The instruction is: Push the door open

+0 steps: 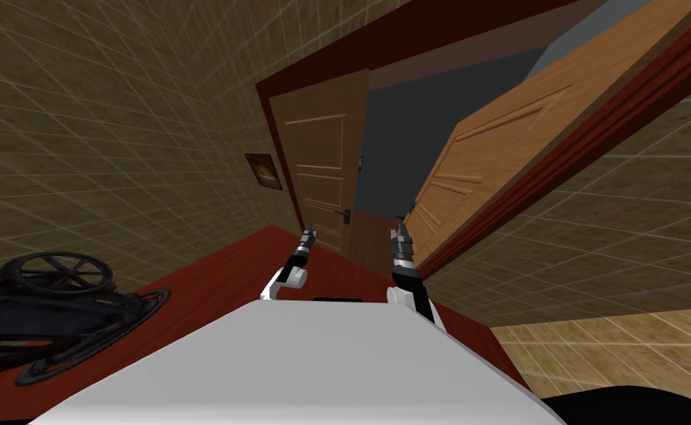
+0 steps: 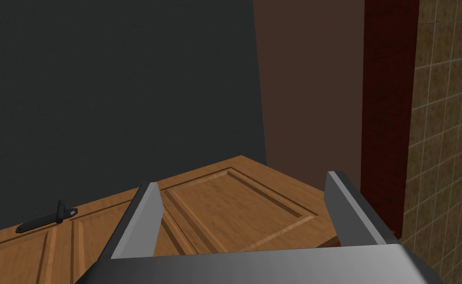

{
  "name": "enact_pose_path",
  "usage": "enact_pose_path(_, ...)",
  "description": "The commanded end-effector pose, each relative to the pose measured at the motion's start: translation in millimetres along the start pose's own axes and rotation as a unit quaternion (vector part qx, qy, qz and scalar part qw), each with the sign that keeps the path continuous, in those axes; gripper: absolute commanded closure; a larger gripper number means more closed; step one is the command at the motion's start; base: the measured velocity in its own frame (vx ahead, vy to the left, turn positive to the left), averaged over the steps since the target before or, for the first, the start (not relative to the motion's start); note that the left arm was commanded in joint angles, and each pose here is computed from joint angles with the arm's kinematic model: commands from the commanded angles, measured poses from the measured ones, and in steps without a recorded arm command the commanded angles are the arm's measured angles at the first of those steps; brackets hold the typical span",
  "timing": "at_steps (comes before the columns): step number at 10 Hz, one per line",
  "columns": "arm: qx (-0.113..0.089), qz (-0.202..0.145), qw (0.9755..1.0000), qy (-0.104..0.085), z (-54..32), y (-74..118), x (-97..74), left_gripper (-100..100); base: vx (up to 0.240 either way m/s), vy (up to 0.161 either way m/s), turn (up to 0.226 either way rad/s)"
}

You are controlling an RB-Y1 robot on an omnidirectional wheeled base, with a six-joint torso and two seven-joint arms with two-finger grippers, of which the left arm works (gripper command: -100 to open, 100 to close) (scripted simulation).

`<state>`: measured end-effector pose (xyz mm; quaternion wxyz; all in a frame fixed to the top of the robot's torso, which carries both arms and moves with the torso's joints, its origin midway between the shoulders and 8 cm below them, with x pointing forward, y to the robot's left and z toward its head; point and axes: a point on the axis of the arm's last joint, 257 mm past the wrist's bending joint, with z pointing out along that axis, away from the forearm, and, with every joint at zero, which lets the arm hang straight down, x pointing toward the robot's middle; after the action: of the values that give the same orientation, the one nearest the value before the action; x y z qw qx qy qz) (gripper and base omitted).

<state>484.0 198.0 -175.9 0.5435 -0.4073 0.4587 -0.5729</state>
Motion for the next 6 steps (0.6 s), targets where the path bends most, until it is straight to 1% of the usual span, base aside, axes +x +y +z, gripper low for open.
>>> enact_pose_path(1,-0.012,-0.005,0.9999,0.009,0.8,14.8,6.2,-100,0.106,0.021,-0.097)
enact_pose_path(6,-0.047,-0.015,0.9982,0.035,5.5,49.5,31.0,-100,0.093,0.026,-0.087)
